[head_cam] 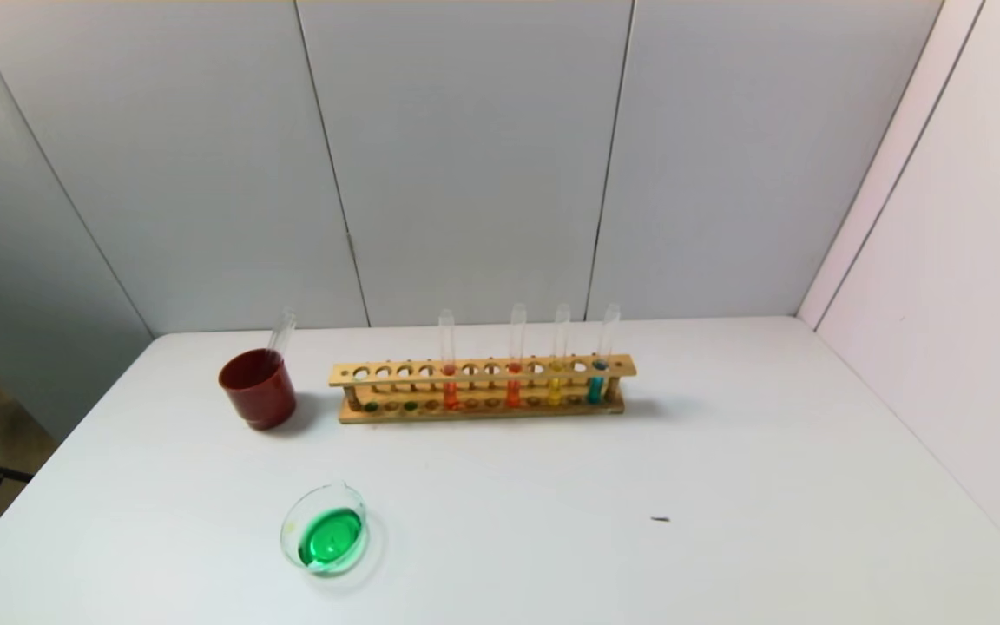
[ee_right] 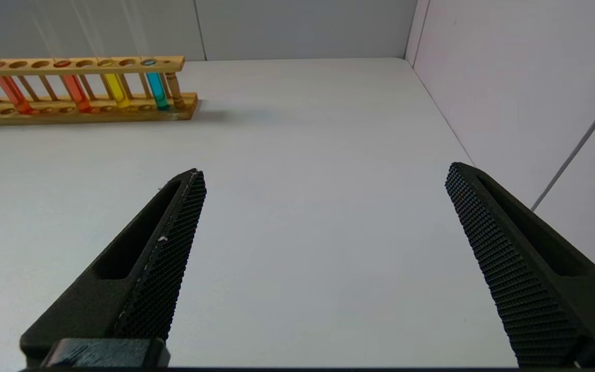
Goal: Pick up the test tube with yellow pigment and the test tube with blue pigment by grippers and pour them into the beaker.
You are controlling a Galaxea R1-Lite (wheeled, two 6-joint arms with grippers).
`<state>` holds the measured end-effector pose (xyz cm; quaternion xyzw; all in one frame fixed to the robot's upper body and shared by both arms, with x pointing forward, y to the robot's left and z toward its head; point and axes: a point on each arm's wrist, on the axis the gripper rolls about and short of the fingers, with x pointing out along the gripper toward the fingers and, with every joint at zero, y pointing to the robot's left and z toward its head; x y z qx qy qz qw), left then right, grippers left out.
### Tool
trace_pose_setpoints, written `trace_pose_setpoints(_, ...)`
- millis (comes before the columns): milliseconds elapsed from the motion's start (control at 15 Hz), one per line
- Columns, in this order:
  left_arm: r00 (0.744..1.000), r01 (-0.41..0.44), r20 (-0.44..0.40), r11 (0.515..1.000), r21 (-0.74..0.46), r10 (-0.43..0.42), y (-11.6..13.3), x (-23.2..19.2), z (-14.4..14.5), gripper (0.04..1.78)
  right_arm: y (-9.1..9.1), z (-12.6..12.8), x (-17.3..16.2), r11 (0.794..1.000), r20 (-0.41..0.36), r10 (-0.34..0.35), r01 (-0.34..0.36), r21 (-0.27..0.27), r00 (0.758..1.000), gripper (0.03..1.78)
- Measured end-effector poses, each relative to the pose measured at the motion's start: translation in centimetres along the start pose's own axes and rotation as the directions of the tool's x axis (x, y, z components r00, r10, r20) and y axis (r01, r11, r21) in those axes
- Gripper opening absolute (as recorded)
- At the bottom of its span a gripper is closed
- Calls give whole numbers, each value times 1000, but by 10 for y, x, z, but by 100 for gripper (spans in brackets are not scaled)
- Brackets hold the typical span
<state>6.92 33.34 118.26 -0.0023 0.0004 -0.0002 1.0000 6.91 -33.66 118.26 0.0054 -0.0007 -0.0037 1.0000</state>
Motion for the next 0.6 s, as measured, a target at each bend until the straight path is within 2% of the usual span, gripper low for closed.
trace_pose_setpoints(600, 1000, 0, 3, 1000, 0, 0, 0, 0, 0, 175, 0, 0, 0, 1000, 0, 0, 0, 5, 1000, 170)
